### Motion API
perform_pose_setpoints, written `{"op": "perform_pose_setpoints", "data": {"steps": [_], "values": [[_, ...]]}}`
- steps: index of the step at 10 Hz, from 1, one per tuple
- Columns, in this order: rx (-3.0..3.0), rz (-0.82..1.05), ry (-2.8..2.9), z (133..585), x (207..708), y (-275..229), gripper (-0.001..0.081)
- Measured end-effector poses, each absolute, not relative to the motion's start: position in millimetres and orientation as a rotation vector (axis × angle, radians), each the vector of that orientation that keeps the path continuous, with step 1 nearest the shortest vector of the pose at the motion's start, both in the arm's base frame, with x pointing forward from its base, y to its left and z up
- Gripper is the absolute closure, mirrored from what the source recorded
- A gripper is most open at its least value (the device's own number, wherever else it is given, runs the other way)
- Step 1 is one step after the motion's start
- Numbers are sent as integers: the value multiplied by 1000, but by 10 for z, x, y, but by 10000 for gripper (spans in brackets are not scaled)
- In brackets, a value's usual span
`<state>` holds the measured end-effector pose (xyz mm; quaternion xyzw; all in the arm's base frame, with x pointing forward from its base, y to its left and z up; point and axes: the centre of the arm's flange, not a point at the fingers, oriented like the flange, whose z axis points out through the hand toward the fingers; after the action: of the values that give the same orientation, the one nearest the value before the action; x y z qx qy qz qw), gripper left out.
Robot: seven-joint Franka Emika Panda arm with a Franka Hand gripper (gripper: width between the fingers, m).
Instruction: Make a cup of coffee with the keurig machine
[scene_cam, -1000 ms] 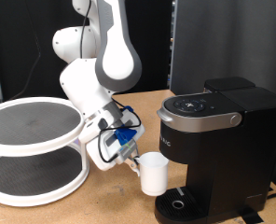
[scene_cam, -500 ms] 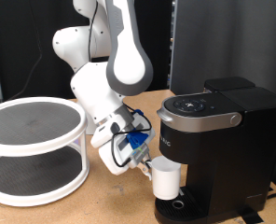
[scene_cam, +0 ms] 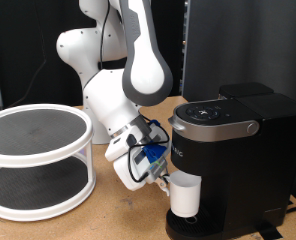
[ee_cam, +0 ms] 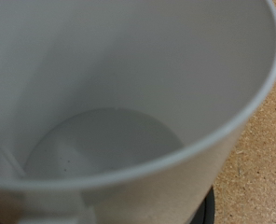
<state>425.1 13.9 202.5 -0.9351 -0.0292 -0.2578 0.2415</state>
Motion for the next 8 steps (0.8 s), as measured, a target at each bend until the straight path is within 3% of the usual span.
{"op": "perform_pose_setpoints", "data": {"steps": [8], "values": [[-2566, -684, -67, 1824, 4292, 223, 741]]}}
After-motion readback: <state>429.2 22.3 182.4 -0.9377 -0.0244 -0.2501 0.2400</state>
